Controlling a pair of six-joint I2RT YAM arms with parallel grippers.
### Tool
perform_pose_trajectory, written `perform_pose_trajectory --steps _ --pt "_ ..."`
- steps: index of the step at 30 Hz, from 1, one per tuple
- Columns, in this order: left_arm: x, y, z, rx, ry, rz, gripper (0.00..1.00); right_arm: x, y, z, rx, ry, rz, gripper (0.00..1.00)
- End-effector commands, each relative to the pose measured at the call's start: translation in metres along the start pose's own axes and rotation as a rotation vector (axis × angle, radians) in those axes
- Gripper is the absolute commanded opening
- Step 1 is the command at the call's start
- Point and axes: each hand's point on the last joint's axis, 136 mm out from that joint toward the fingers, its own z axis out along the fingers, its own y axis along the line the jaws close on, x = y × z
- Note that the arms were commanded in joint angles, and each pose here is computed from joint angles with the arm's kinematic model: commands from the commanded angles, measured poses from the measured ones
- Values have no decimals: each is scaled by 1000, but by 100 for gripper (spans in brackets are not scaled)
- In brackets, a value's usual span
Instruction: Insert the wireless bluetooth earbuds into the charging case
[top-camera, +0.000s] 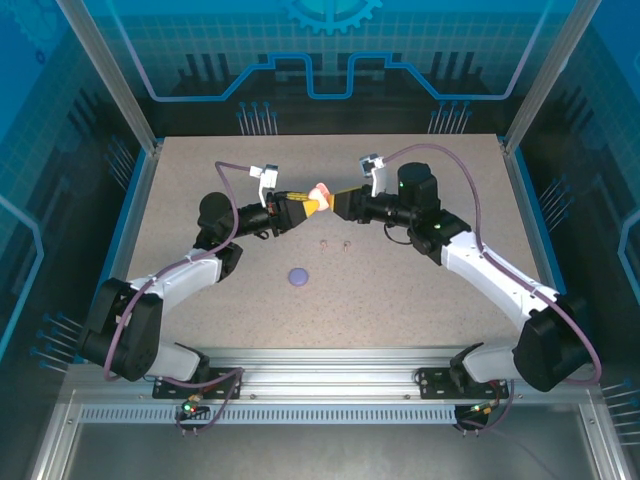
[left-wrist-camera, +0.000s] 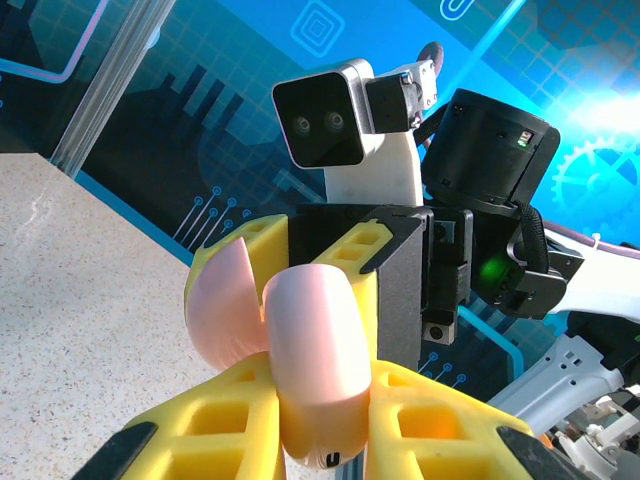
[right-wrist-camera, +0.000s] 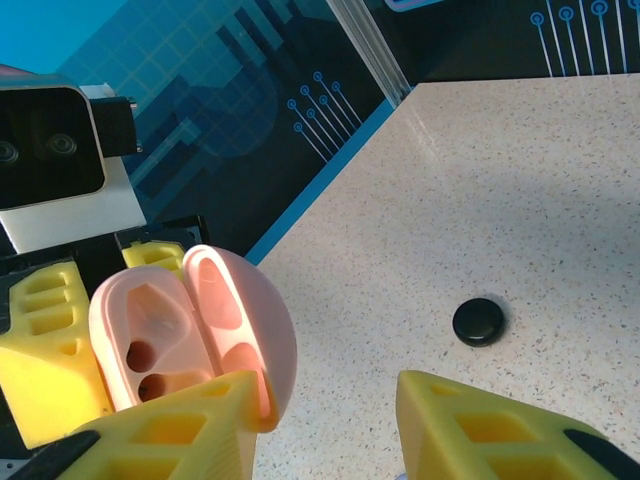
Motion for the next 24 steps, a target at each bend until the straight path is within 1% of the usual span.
perform_pose_trajectory --steps 1,8,10,13,15,21,22,23,24 --pt "-11 -16 2 54 -6 60 0 -14 17 1 -44 -32 -28 40" --pt "-12 -21 2 81 -5 65 0 -12 22 3 -76 -6 -31 37" --pt "-13 -23 2 91 -9 64 0 -13 22 4 -80 -4 -30 35" --pt "-14 -24 2 104 -13 62 0 -14 23 7 -87 -3 -28 27" --pt "-14 -26 3 115 -10 58 0 -16 24 8 -96 -1 -27 18" --pt "-13 -24 3 114 -8 52 0 -19 27 7 -104 -8 -30 1" --pt "-12 -23 3 110 -9 49 0 -20 28 6 -104 -12 -30 0" --pt "-12 -22 3 106 -12 49 3 -21 29 5 -105 -16 -31 0" --pt "-12 -20 3 97 -16 47 10 -22 30 4 -101 -19 -31 0"
